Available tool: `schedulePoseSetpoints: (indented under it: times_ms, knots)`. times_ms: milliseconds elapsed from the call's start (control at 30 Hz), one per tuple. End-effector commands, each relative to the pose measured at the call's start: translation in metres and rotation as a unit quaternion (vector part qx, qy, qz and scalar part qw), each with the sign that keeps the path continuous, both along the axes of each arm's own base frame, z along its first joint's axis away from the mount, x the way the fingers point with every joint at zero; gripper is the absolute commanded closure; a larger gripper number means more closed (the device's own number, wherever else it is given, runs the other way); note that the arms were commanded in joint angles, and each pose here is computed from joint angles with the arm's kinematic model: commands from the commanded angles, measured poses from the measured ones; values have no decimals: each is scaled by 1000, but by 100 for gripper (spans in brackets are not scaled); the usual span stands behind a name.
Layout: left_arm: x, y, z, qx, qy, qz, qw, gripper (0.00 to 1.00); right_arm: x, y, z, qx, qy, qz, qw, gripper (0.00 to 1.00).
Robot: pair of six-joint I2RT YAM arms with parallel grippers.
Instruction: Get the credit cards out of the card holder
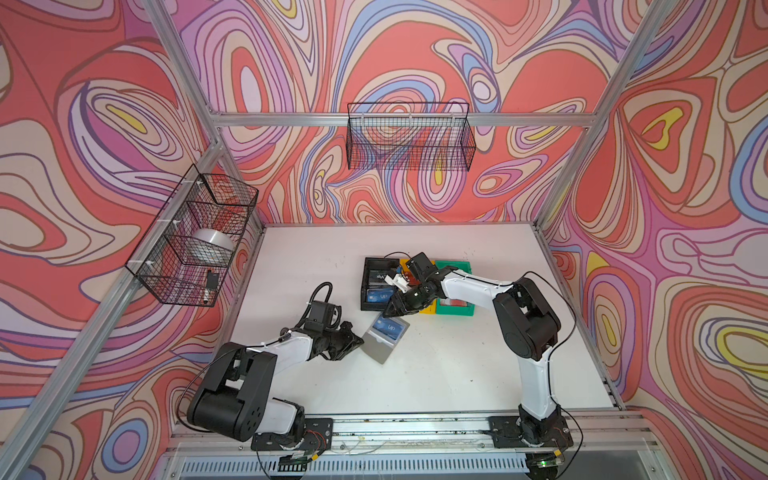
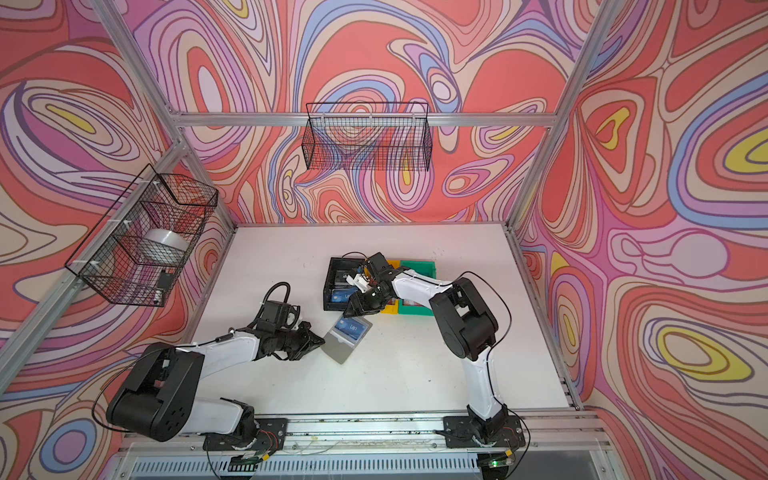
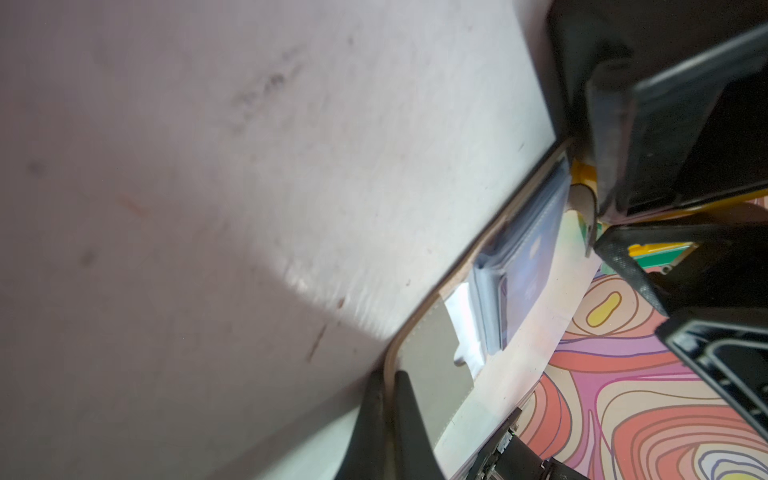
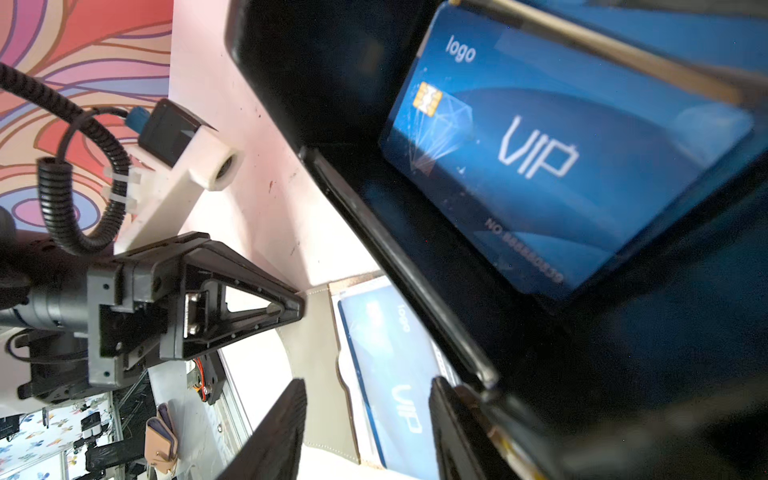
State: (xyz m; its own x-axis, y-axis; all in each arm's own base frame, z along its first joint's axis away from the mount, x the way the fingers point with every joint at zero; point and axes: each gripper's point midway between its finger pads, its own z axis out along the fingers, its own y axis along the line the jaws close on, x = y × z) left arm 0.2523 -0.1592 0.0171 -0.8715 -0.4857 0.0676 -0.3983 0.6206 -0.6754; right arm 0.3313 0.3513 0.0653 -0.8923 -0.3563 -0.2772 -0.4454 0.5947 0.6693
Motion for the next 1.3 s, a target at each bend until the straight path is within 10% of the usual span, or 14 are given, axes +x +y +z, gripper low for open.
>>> schedulePoseSetpoints:
  times_ms: [0,800,1267]
  knots:
    - [5,5,-6,9,7,-1,1000,100,26,-9,-8,-8,-14,-23,1000,48]
    - [-21,17,3,40,22,-58,997,100,-21,-2,22,-5,-61,38,997,49]
    - [-5,20,75,52,-36,-54,997,65,-24,10,-8,-34,-48,60,996,50]
